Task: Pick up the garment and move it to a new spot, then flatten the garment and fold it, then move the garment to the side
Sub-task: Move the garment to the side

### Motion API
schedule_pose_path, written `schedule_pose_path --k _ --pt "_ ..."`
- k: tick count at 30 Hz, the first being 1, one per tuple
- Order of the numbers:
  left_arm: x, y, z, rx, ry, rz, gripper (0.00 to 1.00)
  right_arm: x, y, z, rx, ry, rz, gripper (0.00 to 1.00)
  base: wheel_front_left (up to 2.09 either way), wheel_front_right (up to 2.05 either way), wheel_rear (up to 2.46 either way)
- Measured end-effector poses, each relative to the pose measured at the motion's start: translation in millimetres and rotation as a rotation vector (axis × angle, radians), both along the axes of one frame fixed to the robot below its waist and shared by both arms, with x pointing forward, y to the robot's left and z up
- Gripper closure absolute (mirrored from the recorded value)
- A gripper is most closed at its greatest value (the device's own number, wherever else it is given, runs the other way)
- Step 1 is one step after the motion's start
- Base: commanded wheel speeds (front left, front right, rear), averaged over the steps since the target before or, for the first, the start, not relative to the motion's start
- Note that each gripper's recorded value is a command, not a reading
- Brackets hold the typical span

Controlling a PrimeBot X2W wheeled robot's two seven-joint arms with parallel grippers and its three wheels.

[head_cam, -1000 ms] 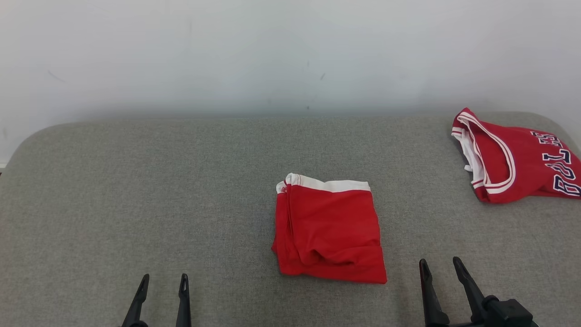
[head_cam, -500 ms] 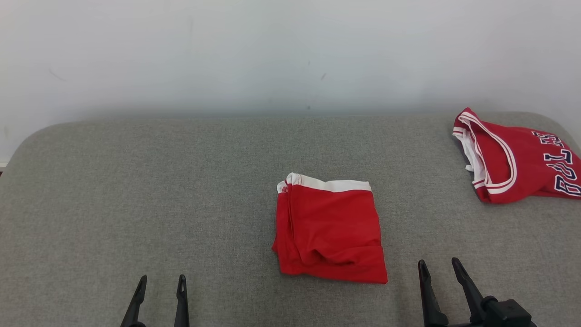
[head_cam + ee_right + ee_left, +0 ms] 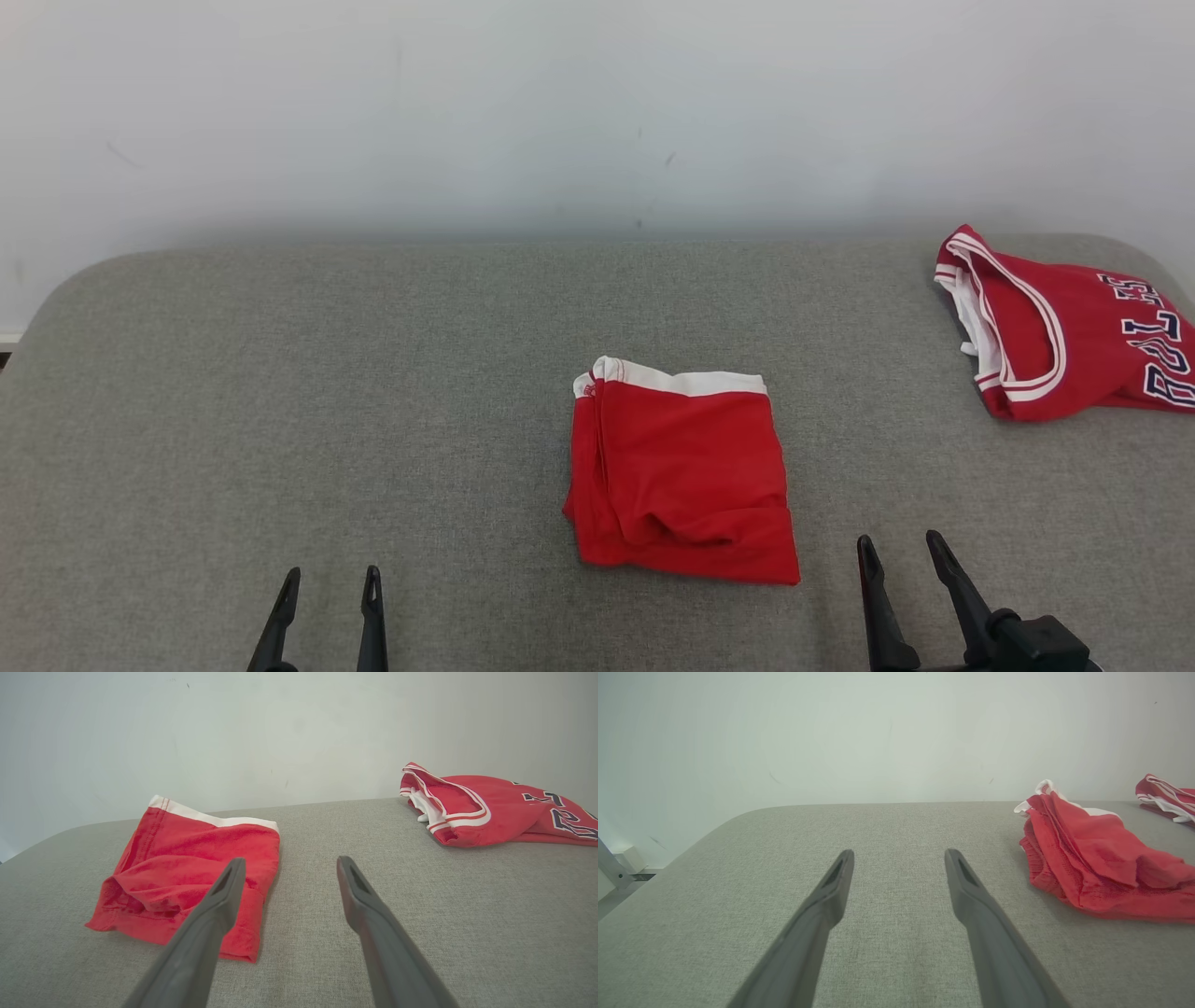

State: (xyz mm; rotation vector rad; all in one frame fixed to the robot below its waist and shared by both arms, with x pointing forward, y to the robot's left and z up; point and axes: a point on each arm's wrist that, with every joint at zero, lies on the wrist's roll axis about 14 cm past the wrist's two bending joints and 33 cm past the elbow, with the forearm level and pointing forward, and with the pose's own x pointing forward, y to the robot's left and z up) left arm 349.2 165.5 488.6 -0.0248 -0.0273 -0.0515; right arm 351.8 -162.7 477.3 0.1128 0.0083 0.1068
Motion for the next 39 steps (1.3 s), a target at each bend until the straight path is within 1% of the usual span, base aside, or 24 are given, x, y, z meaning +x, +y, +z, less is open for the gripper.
schedule_pose_path --k 28,35,39 --pt "-3 1 0 -0.001 -0.001 0.002 0.00 0 3 1 -0.008 -0.004 0.009 0.00 0.00 0.00 0.00" --pt "-6 3 -1 -0.003 0.001 0.008 0.00 5 3 -1 -0.020 0.005 0.012 0.00 0.00 0.00 0.00" --pt "-7 3 -2 -0.005 0.005 0.010 0.00 15 9 -4 -0.040 0.013 0.034 0.00 0.00 0.00 0.00"
